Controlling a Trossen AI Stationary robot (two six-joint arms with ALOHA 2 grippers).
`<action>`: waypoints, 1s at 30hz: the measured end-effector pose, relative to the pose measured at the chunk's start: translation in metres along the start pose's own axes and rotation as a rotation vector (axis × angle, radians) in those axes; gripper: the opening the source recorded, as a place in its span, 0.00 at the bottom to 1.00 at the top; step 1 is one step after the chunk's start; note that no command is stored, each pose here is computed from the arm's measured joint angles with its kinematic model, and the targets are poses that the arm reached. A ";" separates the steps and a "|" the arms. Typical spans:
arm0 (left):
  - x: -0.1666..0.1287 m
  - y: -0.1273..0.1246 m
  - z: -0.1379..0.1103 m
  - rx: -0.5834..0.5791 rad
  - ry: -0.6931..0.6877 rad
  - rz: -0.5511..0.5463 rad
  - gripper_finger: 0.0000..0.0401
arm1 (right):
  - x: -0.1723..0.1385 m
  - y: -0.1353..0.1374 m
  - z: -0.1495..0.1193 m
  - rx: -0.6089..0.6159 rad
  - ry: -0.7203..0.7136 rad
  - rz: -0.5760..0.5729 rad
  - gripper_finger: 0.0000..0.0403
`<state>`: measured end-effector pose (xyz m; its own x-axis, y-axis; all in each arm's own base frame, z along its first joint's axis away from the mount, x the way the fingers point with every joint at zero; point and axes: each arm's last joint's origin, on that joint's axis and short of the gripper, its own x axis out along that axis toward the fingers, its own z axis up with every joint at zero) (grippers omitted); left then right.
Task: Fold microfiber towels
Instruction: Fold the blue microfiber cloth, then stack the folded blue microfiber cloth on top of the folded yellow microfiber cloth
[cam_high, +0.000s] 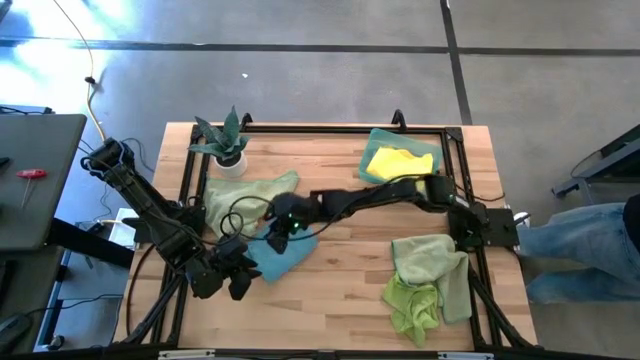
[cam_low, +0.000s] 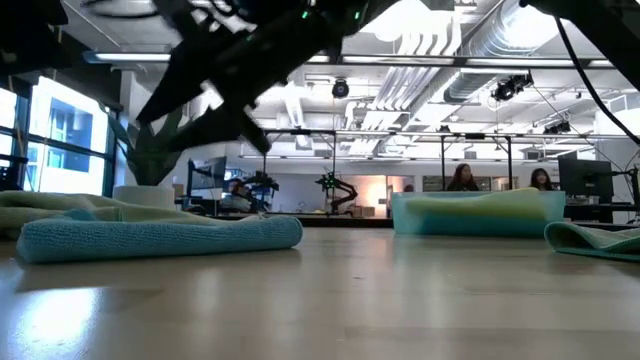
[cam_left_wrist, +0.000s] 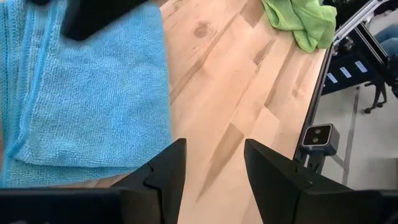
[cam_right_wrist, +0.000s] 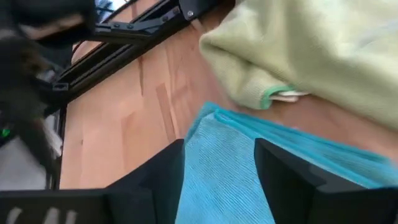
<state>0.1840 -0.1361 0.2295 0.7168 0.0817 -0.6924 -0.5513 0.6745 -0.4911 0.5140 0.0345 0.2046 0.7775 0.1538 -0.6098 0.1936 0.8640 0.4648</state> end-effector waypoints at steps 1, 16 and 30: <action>0.000 0.000 0.000 0.004 -0.001 0.000 0.38 | -0.008 0.000 0.003 -0.017 0.013 -0.011 0.47; 0.024 0.007 -0.014 0.057 -0.037 0.156 0.38 | -0.046 -0.003 -0.068 -0.196 0.517 -0.243 0.48; 0.079 0.020 -0.013 0.070 0.038 0.339 0.38 | -0.065 -0.051 -0.131 0.712 0.119 0.026 0.48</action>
<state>0.2241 -0.1256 0.1579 0.4812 0.2833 -0.8296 -0.7239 0.6622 -0.1937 0.3756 0.0428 0.1362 0.7248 0.2561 -0.6396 0.5503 0.3434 0.7611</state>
